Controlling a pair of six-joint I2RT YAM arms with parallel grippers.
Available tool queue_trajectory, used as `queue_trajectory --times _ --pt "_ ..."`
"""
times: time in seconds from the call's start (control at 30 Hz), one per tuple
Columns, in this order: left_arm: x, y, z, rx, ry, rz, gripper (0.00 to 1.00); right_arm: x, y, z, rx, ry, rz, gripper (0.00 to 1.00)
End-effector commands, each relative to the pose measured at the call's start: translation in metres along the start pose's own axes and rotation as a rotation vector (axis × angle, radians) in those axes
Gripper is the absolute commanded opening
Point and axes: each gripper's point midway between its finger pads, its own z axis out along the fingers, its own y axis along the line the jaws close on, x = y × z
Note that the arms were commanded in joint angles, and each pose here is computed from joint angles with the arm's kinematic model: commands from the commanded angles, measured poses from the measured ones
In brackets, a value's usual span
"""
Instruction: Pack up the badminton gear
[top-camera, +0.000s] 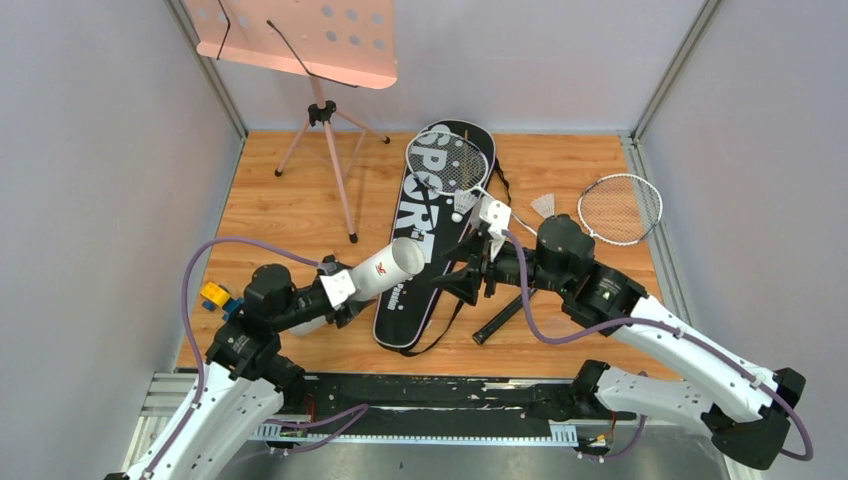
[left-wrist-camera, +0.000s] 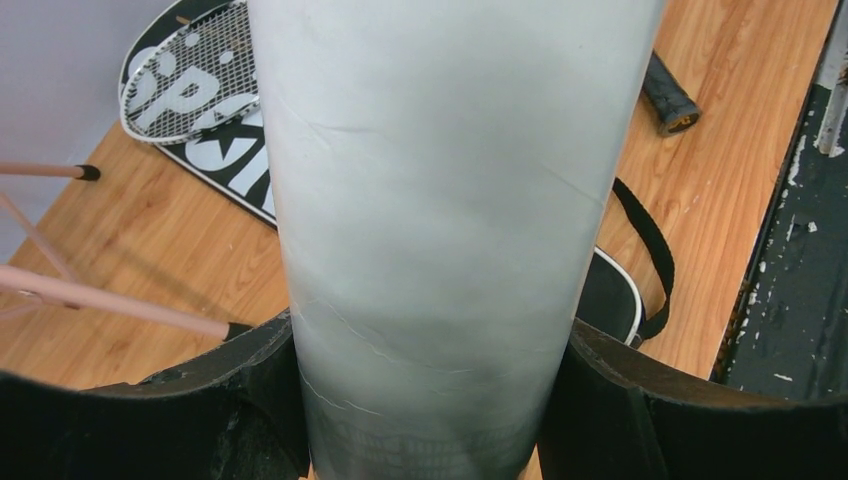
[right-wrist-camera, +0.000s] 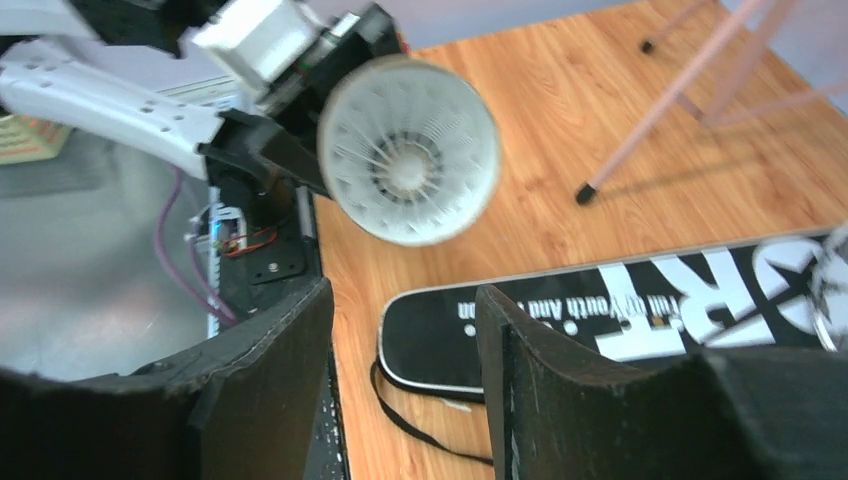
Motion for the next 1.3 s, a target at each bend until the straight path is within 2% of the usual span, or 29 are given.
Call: queue_trajectory --times 0.0,0.17,0.3,0.43,0.63,0.8,1.0,1.27 --pt "-0.020 0.016 -0.006 -0.079 -0.056 0.052 0.63 0.012 -0.042 -0.016 0.302 -0.058 0.123 0.56" --pt "-0.022 0.023 -0.012 -0.135 -0.062 0.070 0.63 0.081 -0.119 -0.054 0.799 0.034 0.131 0.56" --pt "-0.023 0.023 -0.013 -0.138 -0.070 0.073 0.63 0.128 -0.154 -0.074 0.980 0.157 0.046 0.57" --pt "-0.024 0.024 -0.014 -0.146 -0.070 0.073 0.63 0.167 -0.174 -0.080 1.048 0.273 0.057 0.56" --pt "-0.023 0.026 -0.014 -0.156 -0.067 0.070 0.63 0.219 -0.187 -0.094 1.075 0.508 -0.063 0.50" --pt "-0.023 0.025 -0.014 -0.152 -0.067 0.067 0.63 0.239 -0.197 -0.089 1.058 0.578 -0.110 0.51" --pt "-0.021 0.025 -0.014 -0.151 -0.062 0.063 0.63 0.266 -0.205 -0.098 1.059 0.707 -0.153 0.45" --pt "-0.022 0.023 -0.013 -0.139 -0.067 0.061 0.63 0.276 -0.212 -0.109 1.111 0.766 -0.201 0.48"
